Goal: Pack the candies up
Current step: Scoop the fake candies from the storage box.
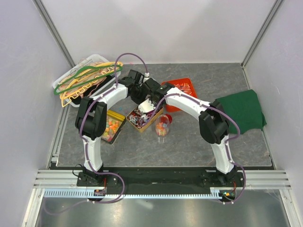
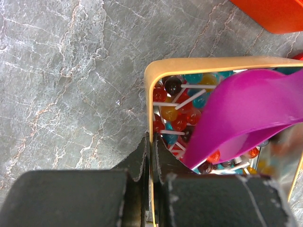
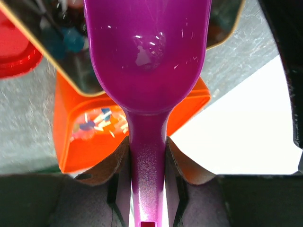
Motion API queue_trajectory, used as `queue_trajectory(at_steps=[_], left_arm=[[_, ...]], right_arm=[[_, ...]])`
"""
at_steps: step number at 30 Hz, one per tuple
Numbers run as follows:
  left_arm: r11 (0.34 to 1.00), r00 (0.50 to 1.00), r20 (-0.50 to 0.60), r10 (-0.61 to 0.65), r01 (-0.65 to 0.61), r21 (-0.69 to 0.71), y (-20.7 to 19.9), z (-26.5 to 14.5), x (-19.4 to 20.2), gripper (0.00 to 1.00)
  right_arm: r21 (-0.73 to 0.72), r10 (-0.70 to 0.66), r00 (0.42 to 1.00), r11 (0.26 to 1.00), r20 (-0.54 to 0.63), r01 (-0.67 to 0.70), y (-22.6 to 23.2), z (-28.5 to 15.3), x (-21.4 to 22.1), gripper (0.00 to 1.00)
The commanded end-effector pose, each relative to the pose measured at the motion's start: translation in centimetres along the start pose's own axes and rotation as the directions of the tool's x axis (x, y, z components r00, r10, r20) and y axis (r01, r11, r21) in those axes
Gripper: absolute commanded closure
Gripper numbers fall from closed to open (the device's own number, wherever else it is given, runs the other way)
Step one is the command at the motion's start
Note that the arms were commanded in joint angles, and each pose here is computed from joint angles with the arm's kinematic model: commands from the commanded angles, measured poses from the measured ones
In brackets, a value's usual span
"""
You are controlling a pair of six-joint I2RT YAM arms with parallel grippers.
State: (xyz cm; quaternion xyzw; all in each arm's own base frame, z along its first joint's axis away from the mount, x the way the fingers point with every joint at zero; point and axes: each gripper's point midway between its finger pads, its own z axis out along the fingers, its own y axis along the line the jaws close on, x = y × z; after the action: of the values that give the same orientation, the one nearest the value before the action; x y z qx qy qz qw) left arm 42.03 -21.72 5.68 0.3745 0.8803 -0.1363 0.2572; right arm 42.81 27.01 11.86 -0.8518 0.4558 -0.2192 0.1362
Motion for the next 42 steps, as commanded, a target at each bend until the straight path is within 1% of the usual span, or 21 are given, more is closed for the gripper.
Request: queue_trajectory(at_steps=[1, 7, 16, 20, 21, 27, 30, 31, 34, 42], left_arm=[[0.999, 0.994, 0.101, 0.028, -0.024, -0.038, 0.3, -2.9, -3.7, 0.98], [0.998, 0.995, 0.102, 0.019, -0.013, -0.054, 0.6, -3.1, -3.8, 0.98], [0.999, 0.995, 0.097, 0.008, -0.003, -0.052, 0.5, -3.1, -3.5, 0.98], [0.999, 0.996, 0.091, -0.004, 0.008, -0.046, 0.3, -3.0, -3.2, 0.98], [0.999, 0.996, 0.093, -0.005, 0.009, -0.047, 0.3, -3.0, -3.2, 0.98], [0.999, 0.996, 0.090, -0.011, 0.014, -0.039, 0.1, -2.9, -3.1, 0.98], [0.999, 0.996, 0.088, -0.011, 0.015, -0.040, 0.1, -3.0, -3.0, 0.98], [0.999, 0.996, 0.087, -0.010, 0.013, -0.038, 0.1, -3.0, -2.9, 0.98], [0.999, 0.996, 0.083, -0.010, 0.013, -0.032, -0.1, -3.0, -2.6, 0.98], [1.000, 0.997, 0.078, -0.005, 0.006, -0.012, -0.5, -2.9, -2.2, 0.98]], right_arm=[[0.054, -0.083, 0.988, 0.994, -0.134, 0.091, -1.1, -3.1, 1.7, 1.00], [0.034, -0.158, 0.981, 0.986, -0.113, 0.162, 0.1, -2.5, -1.8, 1.00], [0.013, -0.147, 0.988, 0.989, -0.056, 0.148, 0.6, -0.7, -4.5, 1.00], [-0.014, -0.109, 0.994, 0.994, -0.015, 0.109, 1.2, 0.2, -5.4, 1.00], [-0.028, -0.108, 0.994, 0.994, 0.013, 0.108, 1.5, 0.3, -5.8, 1.00], [-0.067, -0.073, 0.994, 0.995, 0.086, 0.079, 1.8, 0.6, -7.5, 1.00], [-0.096, -0.048, 0.991, 0.994, 0.122, 0.060, 2.2, 0.7, -8.2, 1.00], [-0.105, -0.034, 0.988, 0.993, 0.154, 0.050, 2.2, 0.7, -8.6, 1.00], [-0.140, 0.003, 0.980, 0.990, 0.199, 0.026, 2.9, 0.9, -9.3, 1.00], [-0.207, 0.137, 0.953, 0.975, 0.270, -0.082, 3.7, 1.5, -8.4, 1.00]])
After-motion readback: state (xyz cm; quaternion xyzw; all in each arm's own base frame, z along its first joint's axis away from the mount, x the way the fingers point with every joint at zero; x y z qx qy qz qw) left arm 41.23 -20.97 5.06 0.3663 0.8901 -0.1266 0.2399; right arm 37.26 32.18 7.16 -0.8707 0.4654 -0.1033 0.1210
